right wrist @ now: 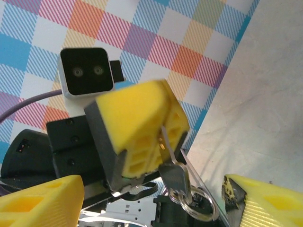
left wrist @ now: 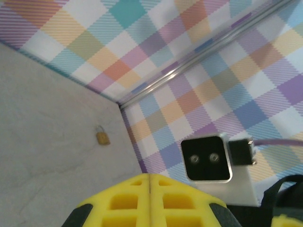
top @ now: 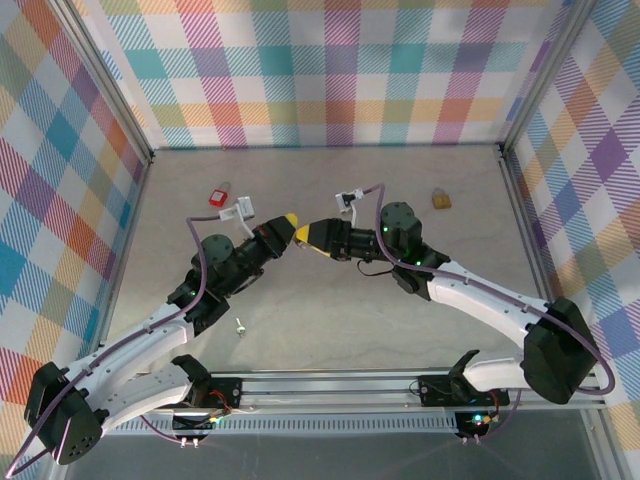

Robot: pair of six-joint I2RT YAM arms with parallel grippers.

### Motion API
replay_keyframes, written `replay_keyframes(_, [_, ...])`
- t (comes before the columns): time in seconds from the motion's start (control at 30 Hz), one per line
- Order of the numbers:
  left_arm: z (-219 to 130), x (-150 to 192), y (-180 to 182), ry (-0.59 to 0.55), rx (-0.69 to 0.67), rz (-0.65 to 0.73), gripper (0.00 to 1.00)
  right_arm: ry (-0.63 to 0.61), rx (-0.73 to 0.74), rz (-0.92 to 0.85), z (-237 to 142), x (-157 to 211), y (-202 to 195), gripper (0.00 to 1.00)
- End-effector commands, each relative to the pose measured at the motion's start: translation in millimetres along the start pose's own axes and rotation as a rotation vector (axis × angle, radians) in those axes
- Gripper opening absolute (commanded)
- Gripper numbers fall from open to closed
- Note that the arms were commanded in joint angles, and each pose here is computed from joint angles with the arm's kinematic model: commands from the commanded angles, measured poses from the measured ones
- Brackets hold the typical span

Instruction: Unlock with the key

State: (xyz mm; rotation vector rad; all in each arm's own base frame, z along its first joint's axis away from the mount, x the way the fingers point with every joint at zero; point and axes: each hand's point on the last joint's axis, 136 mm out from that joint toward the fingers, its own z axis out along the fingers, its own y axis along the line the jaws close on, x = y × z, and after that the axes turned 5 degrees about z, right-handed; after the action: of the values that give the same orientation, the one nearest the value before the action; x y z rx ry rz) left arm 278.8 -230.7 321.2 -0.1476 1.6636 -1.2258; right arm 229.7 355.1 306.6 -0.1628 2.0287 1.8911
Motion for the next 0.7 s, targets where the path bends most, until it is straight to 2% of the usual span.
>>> replay_keyframes(0.0, [-6, -19, -16, -0.099, 0.070, -0.005, 0.00, -0.007, -0.094, -0.015, 3, 0, 16, 0.74])
replay_keyframes(0.17, [-8, -26, -17, -0.147, 0.080, -0.019, 0.00, -0.007, -0.154, -0.013, 9, 1, 25, 0.67])
replay_keyframes(0.37, [-6, -27, -20, -0.157, 0.100, -0.028, 0.00, -0.013, -0.200, 0.018, 16, -2, 25, 0.45])
replay_keyframes(0.67, [-5, -26, -20, -0.152, 0.097, -0.026, 0.00, -0.013, -0.198, 0.022, 18, -3, 25, 0.29])
